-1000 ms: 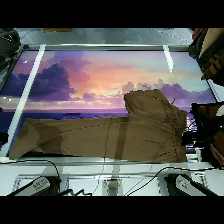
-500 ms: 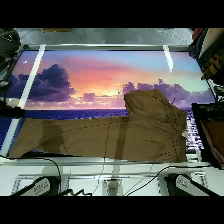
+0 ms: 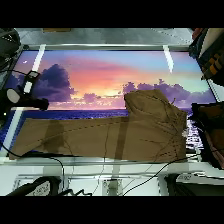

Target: Fold the clothes and pants, and hang the long-sleeved shirts on hangers.

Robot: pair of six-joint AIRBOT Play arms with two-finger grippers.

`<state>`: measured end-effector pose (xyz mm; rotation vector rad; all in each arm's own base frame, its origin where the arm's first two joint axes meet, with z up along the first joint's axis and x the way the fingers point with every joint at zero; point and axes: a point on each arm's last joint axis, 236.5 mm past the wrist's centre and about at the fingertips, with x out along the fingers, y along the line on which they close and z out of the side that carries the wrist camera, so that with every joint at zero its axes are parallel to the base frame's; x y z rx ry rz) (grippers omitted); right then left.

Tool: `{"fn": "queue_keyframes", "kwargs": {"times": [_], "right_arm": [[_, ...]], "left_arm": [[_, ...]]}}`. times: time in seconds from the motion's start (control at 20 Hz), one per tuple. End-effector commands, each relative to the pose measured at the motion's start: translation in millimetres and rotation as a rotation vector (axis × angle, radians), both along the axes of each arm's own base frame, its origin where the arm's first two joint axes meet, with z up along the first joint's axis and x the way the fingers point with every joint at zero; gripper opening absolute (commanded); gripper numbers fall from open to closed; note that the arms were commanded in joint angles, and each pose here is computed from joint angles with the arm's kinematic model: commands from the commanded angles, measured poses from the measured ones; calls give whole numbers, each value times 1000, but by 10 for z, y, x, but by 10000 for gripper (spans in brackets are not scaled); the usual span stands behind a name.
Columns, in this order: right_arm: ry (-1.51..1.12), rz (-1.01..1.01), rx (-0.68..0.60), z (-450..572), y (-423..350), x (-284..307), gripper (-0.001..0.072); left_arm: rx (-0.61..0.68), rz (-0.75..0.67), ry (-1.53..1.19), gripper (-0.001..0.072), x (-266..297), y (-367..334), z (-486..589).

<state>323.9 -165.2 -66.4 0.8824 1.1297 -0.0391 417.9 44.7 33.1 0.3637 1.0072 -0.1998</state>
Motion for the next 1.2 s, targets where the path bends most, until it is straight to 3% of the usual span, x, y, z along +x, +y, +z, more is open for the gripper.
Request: {"fn": "queue_keyframes", "kwargs": {"times": [0.0, 0.35, 0.5, 0.6, 0.7, 0.8, 0.95, 1.15], "right_arm": [[-24, -73, 48, -136, -90, 107, 554], [18, -63, 112, -557, 120, 271, 553], [-8, 8, 83, -600, 216, 334, 546], [-27, 39, 49, -613, 214, 368, 364], [-28, 33, 38, -623, 187, 376, 240], [-27, 39, 43, -617, 204, 369, 32], [-33, 59, 46, -606, 231, 359, 33], [-33, 63, 50, -601, 243, 354, 32]], "left_arm": [[-211, -34, -18, 671, 81, -645, 33], [-790, 83, 66, 672, 425, -1873, -240], [-796, 4, 129, 672, 458, -2424, -549], [-790, -33, 114, 672, 573, -2782, -634], [-812, -46, 96, 672, 679, -3138, -679], [-843, -80, 119, 672, 681, -3497, -726], [-979, -68, 160, 671, 693, -3999, -661], [-1004, -62, 199, 643, 691, -4333, -828]]}}
